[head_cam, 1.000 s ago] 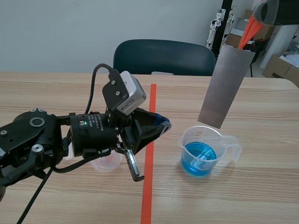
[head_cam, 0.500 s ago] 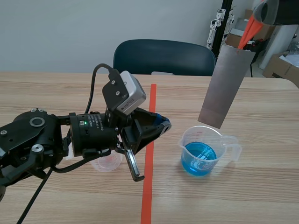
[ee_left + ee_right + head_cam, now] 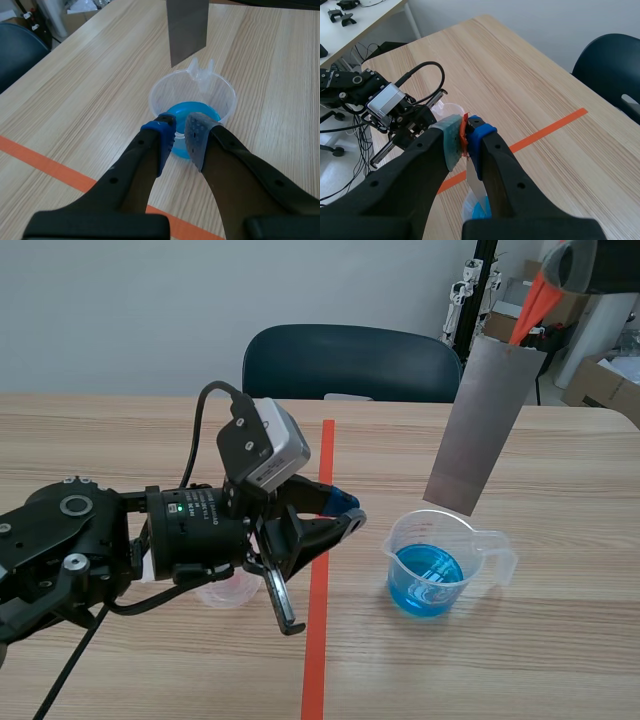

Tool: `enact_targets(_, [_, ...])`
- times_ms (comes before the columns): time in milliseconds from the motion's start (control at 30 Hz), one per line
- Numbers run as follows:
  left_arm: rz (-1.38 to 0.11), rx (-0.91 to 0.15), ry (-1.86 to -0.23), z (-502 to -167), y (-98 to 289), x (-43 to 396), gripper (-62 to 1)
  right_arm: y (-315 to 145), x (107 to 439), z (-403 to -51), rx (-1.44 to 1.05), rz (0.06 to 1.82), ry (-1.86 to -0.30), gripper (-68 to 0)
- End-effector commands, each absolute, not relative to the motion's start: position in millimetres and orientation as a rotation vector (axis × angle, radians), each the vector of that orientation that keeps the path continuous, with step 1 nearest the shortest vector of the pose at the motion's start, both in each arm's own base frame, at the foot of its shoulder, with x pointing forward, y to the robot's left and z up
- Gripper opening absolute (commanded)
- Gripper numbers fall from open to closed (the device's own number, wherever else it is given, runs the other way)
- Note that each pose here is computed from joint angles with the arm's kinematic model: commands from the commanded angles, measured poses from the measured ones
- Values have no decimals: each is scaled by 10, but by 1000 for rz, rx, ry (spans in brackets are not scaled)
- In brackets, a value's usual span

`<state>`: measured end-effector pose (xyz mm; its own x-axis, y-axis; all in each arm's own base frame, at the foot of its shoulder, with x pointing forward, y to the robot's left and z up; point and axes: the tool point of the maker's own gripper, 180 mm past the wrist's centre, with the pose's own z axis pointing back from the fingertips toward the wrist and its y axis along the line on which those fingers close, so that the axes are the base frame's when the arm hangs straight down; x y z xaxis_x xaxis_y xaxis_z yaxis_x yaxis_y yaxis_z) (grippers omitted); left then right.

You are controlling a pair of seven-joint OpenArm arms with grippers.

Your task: Do the redox reaction experiment. lower the plate into the blue solution

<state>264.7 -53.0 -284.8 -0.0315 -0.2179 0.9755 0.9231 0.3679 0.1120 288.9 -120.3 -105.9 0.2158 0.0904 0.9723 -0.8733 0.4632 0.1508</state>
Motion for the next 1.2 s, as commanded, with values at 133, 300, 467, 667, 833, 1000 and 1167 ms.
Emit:
enact_targets(133, [-1050,-748,-1264,-2826,-388,2481,-512,-1196,2887,-935,862,803,-1192,-673])
enact_targets(300, [-1009,-732,-1281,-2793,-211,2410,-502,-1197,2887,-936,862,803,-1192,-673])
enact_targets(467, [-953,-707,-1299,-2768,-11,2362,-502,-1197,2871,-983,870,791,-1179,-673])
enact_targets(667, [-903,-730,-1327,-2692,192,2221,-502,-1195,2847,-1042,883,776,-1172,-673])
enact_targets(833, [-862,-699,-1324,-2696,364,2163,-502,-1195,2842,-1052,879,783,-1171,-673])
enact_targets(1000, [-823,-712,-1343,-2646,485,2054,-502,-1197,2858,-1115,892,768,-1181,-673])
enact_targets(1167, [-765,-716,-1368,-2616,624,1948,-439,-1226,2951,-1228,876,760,-1174,-673])
